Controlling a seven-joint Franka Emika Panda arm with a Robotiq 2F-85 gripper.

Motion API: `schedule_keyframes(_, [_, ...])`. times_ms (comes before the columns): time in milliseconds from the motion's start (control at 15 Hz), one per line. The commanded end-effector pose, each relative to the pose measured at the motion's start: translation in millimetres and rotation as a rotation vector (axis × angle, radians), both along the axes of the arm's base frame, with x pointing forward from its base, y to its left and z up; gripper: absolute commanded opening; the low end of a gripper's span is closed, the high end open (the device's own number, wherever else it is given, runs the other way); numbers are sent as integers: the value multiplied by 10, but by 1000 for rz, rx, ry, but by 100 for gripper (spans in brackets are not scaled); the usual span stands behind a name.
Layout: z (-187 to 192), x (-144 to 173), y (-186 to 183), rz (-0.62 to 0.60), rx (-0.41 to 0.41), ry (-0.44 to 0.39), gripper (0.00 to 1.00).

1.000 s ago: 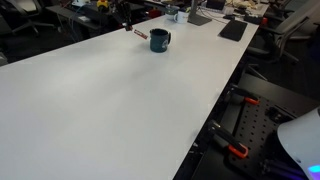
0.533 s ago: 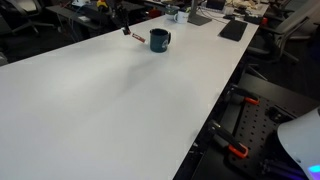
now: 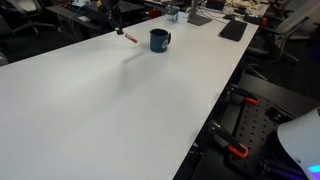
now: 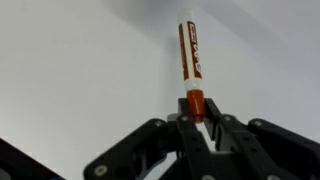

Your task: Take the marker out of the cup

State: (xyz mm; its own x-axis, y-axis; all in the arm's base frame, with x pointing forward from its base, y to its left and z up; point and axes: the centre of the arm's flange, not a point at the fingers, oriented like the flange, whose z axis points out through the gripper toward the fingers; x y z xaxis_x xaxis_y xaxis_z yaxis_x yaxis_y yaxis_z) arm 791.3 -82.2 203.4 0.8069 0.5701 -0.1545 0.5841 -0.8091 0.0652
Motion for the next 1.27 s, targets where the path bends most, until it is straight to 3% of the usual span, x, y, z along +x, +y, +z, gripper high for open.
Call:
schedule_keyframes(0, [-102, 157, -93, 64, 54, -42, 4])
schedule_keyframes(400, [-439, 152, -207, 99, 95, 16, 4])
schedule_keyframes(467, [-461, 143, -213, 98, 98, 20, 40])
schedule_keyframes(533, [-479, 140, -219, 94, 104, 25, 42])
schedule_keyframes(1000, [-524, 128, -273, 81, 113, 57, 95])
schedule_keyframes(1067, [-547, -101, -232, 76, 85, 41, 78])
schedule_keyframes(1200, [-555, -113, -246, 74, 86, 49, 93])
